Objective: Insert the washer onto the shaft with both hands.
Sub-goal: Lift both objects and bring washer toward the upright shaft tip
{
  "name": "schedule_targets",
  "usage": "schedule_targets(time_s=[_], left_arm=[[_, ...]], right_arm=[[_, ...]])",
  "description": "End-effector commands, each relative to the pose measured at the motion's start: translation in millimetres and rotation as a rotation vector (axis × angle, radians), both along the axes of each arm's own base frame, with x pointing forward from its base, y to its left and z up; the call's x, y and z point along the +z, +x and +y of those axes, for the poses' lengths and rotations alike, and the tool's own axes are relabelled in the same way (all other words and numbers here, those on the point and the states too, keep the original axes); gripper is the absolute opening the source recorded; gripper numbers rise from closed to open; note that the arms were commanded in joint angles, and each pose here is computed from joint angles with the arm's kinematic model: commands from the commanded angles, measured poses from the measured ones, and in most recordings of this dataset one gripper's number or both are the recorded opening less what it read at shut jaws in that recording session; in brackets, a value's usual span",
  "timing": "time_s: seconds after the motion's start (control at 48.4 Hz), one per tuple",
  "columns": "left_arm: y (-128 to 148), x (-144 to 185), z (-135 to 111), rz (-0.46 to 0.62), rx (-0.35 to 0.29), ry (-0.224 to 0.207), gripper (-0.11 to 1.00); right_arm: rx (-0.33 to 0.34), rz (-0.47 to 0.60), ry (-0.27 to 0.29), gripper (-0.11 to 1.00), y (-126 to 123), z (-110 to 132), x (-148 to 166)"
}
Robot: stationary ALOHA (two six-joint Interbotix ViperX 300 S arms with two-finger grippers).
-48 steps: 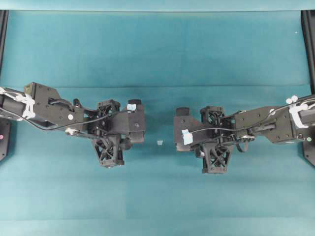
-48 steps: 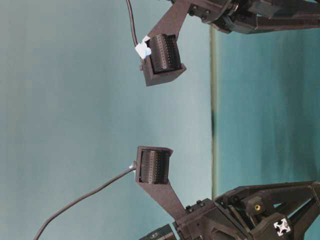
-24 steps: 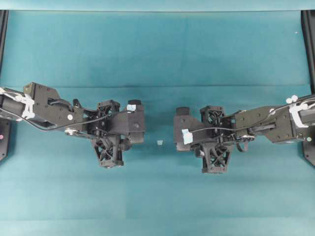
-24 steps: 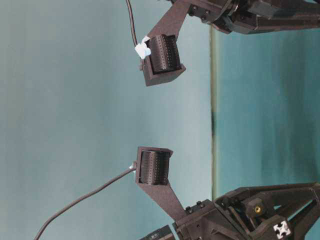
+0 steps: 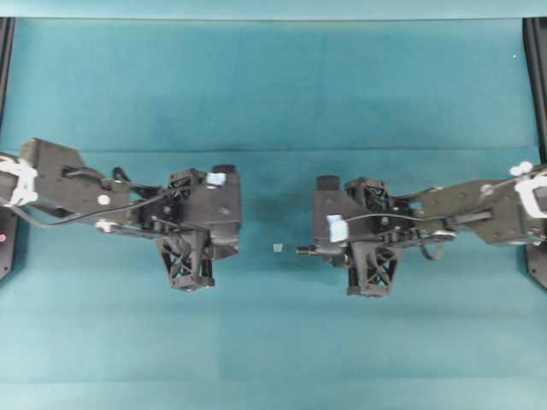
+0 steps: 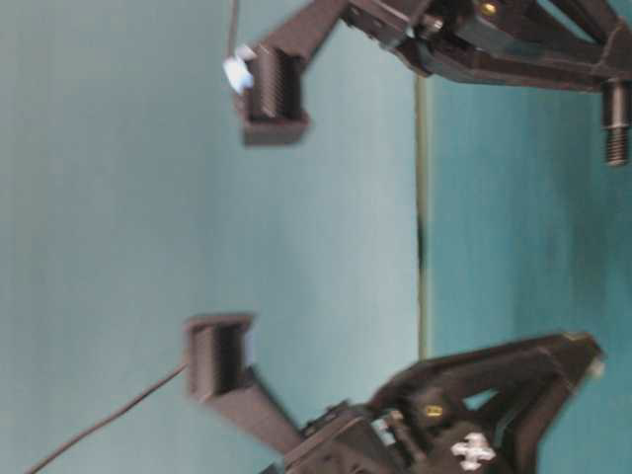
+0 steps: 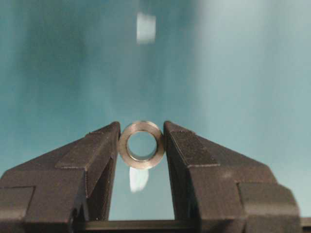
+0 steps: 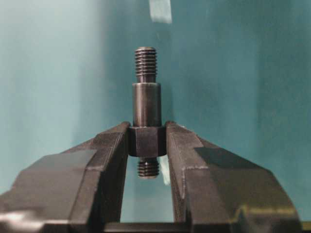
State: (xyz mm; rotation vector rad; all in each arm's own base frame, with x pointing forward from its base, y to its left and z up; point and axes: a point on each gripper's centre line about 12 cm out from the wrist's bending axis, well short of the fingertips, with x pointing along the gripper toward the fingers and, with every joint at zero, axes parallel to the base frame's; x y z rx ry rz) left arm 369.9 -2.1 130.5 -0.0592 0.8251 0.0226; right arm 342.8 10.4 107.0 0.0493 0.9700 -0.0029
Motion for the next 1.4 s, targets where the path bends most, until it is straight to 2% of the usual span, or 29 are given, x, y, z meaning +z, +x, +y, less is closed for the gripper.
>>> schedule_targets(time_s=[0.0,0.165,0.372,0.578,0.826,1.053,1.383], left_arm=[[1,16,-1,-0.106,-0.004,-0.001,0.36],[-5,24,-1,-0.244,0.003,-0.015,0.36],[-10,30,-2,-0.346,0.006,-0.028,0.36],[-4,41,-2,-0.453,0.012,-0.042,0.36],[2,38,-10,-0.510,0.021,-0.098,0.36],[10,35,-22,-0.521,0.003,-0.127,0.36],[24,34,-23,-0.537,0.003,-0.133,0.36]], right_arm=[[0.003,-0.090,0.010,0.00,-1,5,14],[-0.031,-0.213,0.050,0.00,-12,8,19],[-0.091,-0.344,0.123,0.00,-29,10,18],[-0.114,-0.393,0.175,0.00,-39,15,12],[-0.103,-0.402,0.179,0.00,-38,19,8],[-0.095,-0.434,0.183,0.00,-33,22,2],[-0.093,-0.458,0.187,0.00,-26,23,0]])
